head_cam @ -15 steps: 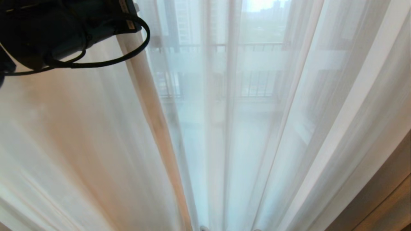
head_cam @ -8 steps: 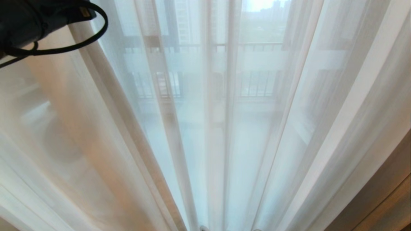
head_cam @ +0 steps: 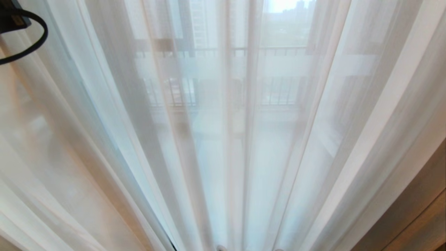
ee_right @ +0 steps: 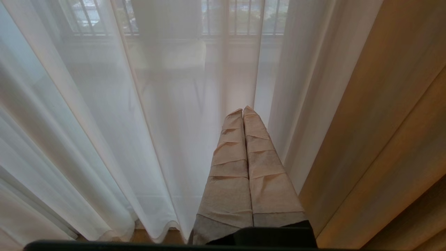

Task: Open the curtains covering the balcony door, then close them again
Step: Close the inner curtains on both sides

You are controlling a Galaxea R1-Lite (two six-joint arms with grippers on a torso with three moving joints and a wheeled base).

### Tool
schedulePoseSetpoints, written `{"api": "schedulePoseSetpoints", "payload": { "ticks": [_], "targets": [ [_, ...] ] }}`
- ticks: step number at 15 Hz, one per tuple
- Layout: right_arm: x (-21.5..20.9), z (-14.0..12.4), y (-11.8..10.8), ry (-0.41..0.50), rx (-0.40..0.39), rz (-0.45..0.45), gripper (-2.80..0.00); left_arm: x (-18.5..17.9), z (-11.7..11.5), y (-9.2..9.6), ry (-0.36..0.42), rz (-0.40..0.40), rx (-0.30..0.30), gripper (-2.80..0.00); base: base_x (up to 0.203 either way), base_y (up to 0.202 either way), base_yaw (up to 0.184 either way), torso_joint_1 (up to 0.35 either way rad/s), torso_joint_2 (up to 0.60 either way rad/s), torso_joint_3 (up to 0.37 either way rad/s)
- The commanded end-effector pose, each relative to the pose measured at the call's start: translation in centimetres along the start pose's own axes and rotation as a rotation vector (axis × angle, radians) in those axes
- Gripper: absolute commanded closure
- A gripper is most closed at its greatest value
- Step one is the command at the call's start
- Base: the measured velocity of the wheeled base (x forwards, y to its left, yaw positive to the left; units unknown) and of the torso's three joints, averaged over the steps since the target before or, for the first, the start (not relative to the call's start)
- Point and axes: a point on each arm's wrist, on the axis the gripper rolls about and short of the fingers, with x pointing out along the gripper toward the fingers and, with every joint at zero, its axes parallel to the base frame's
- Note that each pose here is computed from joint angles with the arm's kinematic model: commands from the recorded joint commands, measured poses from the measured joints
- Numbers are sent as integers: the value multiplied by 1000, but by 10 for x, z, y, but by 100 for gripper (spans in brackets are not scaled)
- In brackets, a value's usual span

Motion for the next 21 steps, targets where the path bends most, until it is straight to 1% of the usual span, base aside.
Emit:
{"api": "schedulePoseSetpoints", "payload": {
  "ticks": [1,5,12,15,17,18,21],
  "targets": [
    [0,0,0,2,0,0,0,-4,-3,6,8,24,6,0,0,0,0,0,0,0],
    [0,0,0,2,0,0,0,-3,-13,13,38,50,23,0,0,0,0,0,0,0],
    [0,0,0,2,0,1,0,6,-21,23,57,99,40,0,0,0,0,0,0,0],
    [0,0,0,2,0,1,0,20,-27,25,27,115,35,0,0,0,0,0,0,0],
    [0,0,0,2,0,0,0,25,-32,24,32,114,38,0,0,0,0,0,0,0],
    [0,0,0,2,0,0,0,27,-34,24,38,115,39,-280,0,0,0,0,0,0],
    [0,0,0,2,0,1,0,28,-36,23,44,112,42,-280,0,0,0,0,0,0]
  ]
}}
